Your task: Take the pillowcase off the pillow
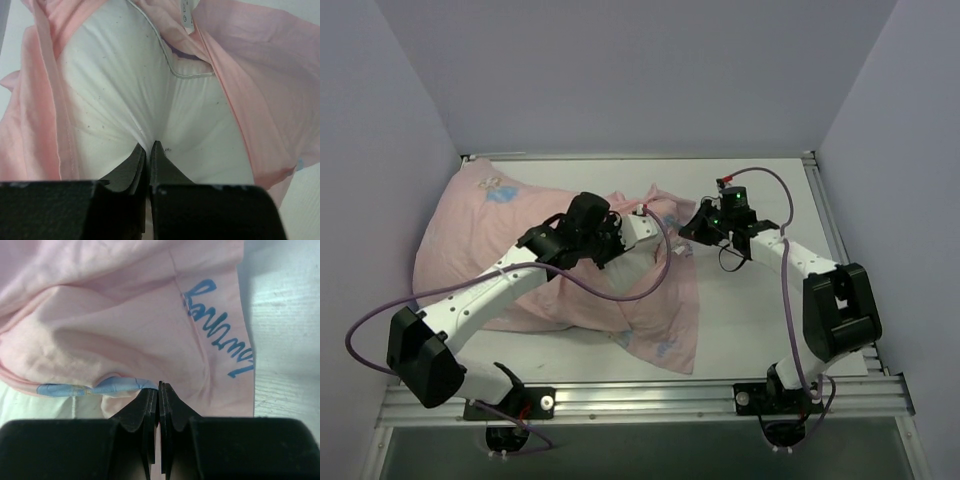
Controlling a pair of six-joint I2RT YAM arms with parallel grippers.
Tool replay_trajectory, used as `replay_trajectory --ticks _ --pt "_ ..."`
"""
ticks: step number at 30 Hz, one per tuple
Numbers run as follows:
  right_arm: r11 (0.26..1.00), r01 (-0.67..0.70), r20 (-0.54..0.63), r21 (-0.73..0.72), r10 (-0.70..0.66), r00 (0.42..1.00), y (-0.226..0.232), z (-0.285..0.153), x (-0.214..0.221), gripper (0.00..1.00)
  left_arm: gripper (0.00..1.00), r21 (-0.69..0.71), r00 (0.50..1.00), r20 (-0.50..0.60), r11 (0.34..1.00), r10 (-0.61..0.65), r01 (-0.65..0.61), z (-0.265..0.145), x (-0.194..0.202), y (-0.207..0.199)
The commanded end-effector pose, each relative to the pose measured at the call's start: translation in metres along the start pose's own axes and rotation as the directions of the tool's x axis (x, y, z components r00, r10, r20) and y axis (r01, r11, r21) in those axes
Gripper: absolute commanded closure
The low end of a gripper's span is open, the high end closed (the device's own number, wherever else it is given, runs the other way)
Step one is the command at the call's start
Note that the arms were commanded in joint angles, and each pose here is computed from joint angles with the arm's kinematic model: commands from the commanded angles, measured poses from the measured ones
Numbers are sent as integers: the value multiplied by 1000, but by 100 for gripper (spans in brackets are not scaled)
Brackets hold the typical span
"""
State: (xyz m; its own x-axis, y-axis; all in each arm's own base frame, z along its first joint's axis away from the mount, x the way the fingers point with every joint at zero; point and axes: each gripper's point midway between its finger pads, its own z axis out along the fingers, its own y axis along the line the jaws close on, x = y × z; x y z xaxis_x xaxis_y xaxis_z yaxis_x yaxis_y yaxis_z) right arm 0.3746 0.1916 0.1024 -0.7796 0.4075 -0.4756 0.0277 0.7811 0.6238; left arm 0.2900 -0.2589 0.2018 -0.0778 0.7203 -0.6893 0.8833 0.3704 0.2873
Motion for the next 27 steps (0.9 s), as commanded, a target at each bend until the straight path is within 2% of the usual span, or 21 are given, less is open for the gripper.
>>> replay_trajectory --ticks 1,4,14,15,19,22,25,27 --pt "993 -1 277 117 -32 960 -9 -16 -93 100 98 107 988 -156 994 -4 21 -16 51 -39" --pt "992 11 309 129 -50 950 2 -7 -105 100 98 128 985 -169 992 21 1 -4 56 -51" --pt "997 -51 369 53 28 929 35 39 -159 100 98 240 978 -191 970 83 -35 7 70 -85" --pt "1000 -21 402 15 14 915 62 32 -176 100 98 250 976 -197 967 94 -42 8 73 -88" --pt "999 34 468 -33 -15 884 105 23 -198 100 98 285 975 -198 958 98 -38 8 77 -96" --pt "995 -7 394 102 -34 919 63 52 -194 100 98 299 978 -183 953 101 -42 0 71 -98" --pt "952 -28 227 305 -44 973 -27 73 -145 100 98 262 988 -151 965 32 9 -18 60 -79" --pt "947 -40 231 318 -36 972 -53 70 -134 100 98 253 990 -141 967 10 26 -33 55 -72"
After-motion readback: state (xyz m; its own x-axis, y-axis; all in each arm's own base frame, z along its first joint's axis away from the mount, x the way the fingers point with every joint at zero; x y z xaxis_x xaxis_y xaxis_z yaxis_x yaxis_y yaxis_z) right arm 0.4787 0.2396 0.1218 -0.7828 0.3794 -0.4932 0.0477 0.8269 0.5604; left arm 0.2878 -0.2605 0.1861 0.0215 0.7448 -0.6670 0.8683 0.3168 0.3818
